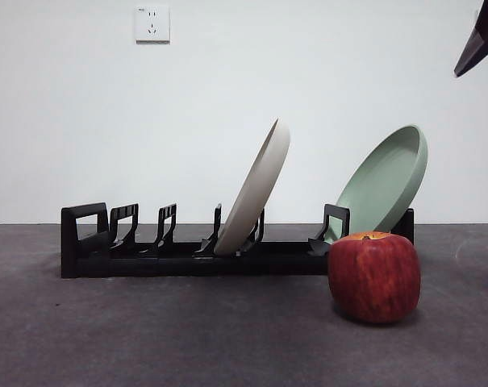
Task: Take the blue plate from the plate rack,put the plate on the table,take the apple from the table,put the apple in the plate
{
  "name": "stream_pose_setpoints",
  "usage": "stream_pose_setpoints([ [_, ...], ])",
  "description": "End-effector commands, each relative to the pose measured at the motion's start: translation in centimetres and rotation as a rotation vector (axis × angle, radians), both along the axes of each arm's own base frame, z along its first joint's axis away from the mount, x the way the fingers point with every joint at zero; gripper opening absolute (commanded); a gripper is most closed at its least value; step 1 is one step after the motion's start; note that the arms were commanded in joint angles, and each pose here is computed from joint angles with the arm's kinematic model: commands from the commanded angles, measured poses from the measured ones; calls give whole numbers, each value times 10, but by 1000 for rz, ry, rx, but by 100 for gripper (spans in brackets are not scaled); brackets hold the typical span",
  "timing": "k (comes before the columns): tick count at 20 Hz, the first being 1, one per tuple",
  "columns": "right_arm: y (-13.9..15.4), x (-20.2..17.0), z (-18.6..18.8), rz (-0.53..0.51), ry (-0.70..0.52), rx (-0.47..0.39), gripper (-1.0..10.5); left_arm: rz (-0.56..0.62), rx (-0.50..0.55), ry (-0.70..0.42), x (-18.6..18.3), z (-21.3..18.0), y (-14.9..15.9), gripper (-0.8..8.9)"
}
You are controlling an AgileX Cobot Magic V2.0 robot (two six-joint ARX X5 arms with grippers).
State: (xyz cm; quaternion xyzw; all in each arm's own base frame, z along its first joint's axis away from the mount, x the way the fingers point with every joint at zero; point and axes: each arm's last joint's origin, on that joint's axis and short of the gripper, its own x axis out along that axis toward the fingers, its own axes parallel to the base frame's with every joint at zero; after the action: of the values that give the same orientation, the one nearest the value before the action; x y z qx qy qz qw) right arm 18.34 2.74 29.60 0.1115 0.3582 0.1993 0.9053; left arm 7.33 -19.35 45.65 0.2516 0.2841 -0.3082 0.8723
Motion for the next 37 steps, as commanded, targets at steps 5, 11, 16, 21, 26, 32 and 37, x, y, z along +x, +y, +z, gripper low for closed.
stream_pose_setpoints([
  [5,-1,0,2,1,-16,-7,257,127,228,74,-10,-98,-25,-9],
  [11,-1,-1,2,1,-17,-6,257,61,251,173,0,-198,-42,-9],
  [16,-1,-1,2,-9,-10,5,257,-39,310,239,20,-246,-56,-9],
  [21,-1,-1,2,-10,-8,7,257,-113,387,213,47,-272,-68,-9],
  [26,0,-1,2,-5,-8,11,257,-111,369,250,60,-283,-71,166],
  [32,6,-2,3,64,-6,44,270,-94,306,232,66,-267,-73,471],
  [37,27,-4,0,183,2,24,513,-64,68,99,73,-182,-63,471],
])
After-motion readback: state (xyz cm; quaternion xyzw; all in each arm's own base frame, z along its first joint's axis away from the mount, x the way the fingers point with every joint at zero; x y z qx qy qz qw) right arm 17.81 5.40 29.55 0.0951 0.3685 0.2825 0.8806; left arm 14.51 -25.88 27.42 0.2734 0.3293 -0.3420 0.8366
